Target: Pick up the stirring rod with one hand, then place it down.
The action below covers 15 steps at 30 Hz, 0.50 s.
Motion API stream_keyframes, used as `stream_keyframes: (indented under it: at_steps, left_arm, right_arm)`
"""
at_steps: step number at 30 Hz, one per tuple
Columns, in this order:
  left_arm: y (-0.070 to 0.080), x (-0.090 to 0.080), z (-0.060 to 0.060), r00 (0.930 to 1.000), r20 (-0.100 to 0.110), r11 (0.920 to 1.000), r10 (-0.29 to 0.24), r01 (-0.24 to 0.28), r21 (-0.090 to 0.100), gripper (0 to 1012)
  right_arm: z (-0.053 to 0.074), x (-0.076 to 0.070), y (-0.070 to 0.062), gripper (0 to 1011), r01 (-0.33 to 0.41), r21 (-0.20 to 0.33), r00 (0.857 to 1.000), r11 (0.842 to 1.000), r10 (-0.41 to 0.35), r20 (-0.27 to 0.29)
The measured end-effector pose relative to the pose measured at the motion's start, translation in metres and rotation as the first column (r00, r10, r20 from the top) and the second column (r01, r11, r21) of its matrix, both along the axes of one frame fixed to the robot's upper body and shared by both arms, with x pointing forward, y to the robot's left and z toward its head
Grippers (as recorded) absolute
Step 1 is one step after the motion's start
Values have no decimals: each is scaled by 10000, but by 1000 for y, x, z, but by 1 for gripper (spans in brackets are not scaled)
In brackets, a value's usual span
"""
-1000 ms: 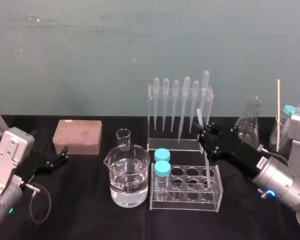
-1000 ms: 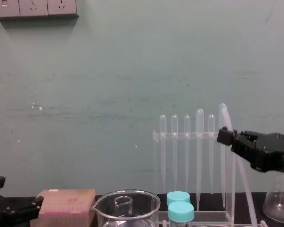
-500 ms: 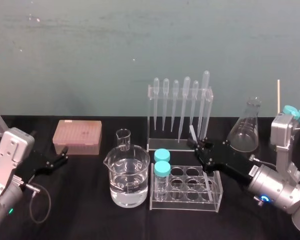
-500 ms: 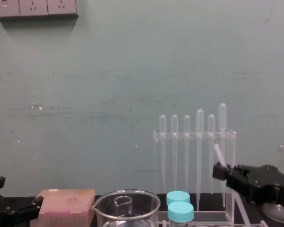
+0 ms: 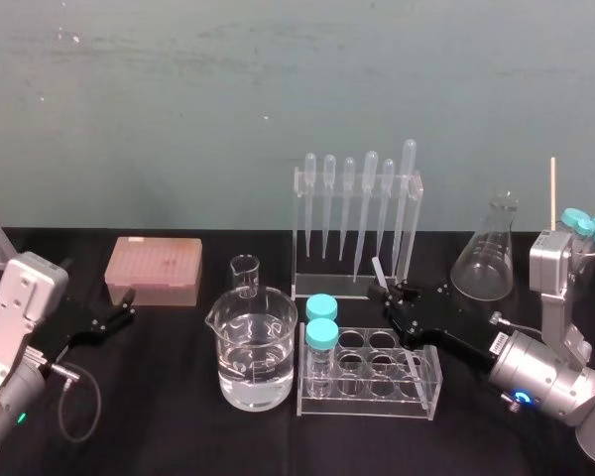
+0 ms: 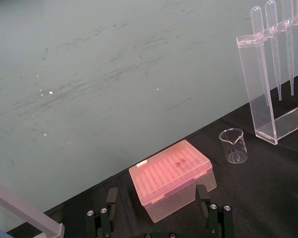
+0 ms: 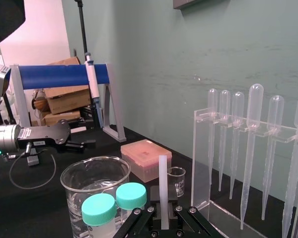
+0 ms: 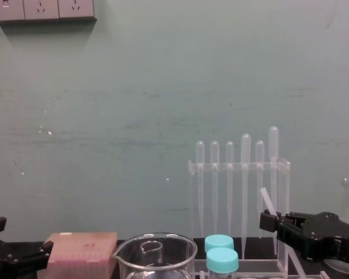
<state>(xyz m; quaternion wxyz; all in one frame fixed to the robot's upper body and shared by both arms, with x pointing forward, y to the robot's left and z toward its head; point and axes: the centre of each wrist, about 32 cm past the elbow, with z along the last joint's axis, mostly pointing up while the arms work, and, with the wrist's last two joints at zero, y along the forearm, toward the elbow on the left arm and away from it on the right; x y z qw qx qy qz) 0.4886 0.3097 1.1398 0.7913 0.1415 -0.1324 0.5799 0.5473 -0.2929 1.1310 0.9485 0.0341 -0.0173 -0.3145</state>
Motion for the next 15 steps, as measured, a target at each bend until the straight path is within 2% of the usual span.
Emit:
stream_keyframes:
  at_steps: [8,13,15]
  left_arm:
    - [0,0,0,10000,1,10000,0,0,0,1000]
    - [0,0,0,10000,1,10000,0,0,1,1000]
    - [0,0,0,10000,1,10000,0,0,0,1000]
  right_arm:
    - [0,0,0,87,5,-6,10000,10000,-5,23]
    - [1,0,0,261,12,-7,10000,10000,-12,33]
    - [1,0,0,300,15,-6,10000,10000,-15,36]
